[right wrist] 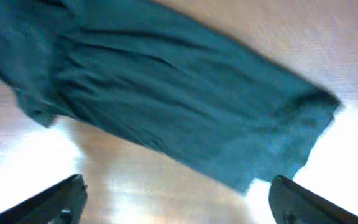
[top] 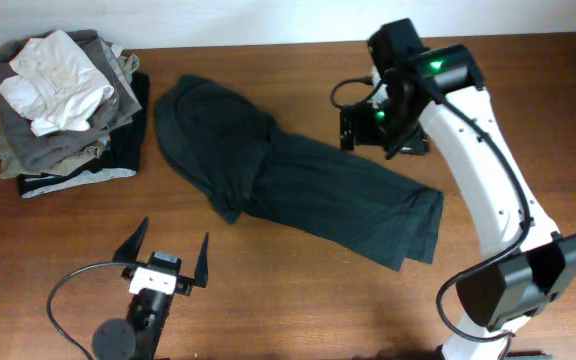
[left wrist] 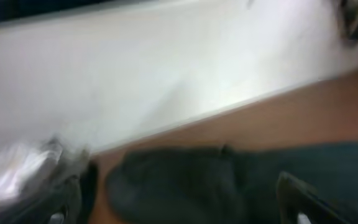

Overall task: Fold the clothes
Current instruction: 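Grasp the left end of the shirt with the left gripper, then grasp the right end of the shirt with the right gripper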

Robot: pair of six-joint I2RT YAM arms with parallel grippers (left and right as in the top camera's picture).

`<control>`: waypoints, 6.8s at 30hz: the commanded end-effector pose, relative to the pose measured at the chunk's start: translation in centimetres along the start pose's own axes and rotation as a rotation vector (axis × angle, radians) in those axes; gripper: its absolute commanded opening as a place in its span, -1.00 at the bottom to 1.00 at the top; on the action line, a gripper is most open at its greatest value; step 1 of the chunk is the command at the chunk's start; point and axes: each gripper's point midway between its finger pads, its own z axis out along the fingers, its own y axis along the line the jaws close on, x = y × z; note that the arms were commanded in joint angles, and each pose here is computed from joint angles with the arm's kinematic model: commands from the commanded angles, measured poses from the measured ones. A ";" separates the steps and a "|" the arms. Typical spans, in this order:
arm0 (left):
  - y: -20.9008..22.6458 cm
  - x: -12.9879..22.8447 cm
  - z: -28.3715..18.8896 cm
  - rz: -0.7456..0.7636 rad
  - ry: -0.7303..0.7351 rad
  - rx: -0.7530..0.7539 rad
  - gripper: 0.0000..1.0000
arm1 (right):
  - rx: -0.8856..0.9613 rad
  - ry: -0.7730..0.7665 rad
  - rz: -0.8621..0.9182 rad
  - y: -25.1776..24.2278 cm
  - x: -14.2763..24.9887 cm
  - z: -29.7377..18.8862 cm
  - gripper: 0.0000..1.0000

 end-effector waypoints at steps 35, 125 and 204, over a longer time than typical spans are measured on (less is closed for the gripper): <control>-9.3 7.6 18.0 -0.094 1.100 0.250 0.99 | 0.082 -0.050 0.019 -1.5 -1.6 0.7 0.97; -7.3 15.5 18.8 0.106 1.267 0.055 -0.36 | 0.237 0.117 0.253 -7.9 1.9 3.5 0.97; -6.1 8.5 16.9 0.022 1.226 0.040 -0.84 | 0.095 0.130 0.375 -10.1 16.1 17.1 0.65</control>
